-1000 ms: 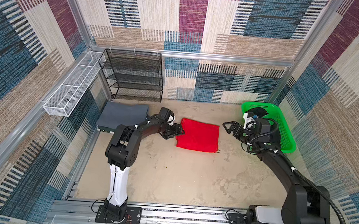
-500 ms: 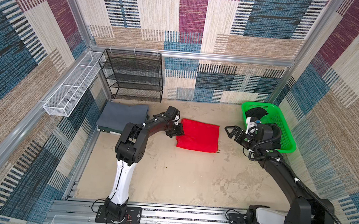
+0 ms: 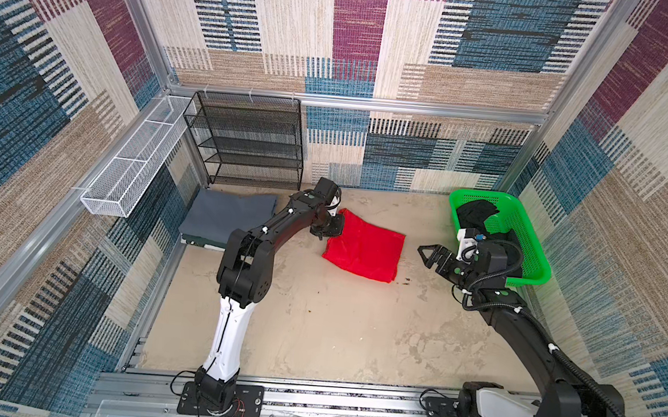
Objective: Fold and stack the t-shirts
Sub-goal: 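Carry the folded red shirt with the left gripper onto the grey stack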
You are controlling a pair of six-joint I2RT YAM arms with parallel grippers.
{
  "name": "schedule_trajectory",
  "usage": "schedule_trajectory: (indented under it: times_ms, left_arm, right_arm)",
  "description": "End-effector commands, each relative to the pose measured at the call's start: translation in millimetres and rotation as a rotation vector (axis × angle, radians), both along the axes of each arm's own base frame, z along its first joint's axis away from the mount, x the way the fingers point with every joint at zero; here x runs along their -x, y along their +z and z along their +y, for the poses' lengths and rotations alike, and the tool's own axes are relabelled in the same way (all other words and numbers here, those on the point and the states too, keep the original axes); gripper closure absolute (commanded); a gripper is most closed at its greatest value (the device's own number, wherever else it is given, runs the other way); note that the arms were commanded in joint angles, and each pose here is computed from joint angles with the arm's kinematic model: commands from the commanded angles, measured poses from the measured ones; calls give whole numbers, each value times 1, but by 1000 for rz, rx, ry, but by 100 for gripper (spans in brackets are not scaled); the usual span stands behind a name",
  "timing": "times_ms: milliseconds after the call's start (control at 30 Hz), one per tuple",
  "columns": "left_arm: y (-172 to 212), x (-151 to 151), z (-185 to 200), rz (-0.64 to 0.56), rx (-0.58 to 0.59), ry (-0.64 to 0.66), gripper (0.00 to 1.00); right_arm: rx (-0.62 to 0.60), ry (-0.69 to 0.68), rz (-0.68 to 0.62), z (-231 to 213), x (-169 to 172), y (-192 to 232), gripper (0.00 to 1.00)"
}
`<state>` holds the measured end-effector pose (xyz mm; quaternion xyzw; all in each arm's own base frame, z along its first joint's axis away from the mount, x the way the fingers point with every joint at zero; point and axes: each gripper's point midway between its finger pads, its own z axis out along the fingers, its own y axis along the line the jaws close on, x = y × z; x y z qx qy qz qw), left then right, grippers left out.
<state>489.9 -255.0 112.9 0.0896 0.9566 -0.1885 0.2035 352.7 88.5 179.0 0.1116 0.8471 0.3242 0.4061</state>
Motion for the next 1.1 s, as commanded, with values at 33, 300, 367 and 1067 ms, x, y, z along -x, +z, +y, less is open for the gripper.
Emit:
schedule_trajectory:
  times_ms: [33, 300, 367, 1067]
  left_arm:
    - [19, -4, 25, -24, -126, -74, 100]
    - [51, -18, 56, -75, -276, -138, 100]
    - [59, -20, 62, -91, -292, -132, 100]
    - [129, -25, 176, -229, -473, 8, 100]
  right_arm:
    - [-19, 23, -56, 4, 1, 6, 1]
    - [22, 27, -38, 2, 4, -7, 1]
    - [9, 44, -46, 5, 7, -8, 2]
    - [1, 85, 15, 10, 13, -35, 1]
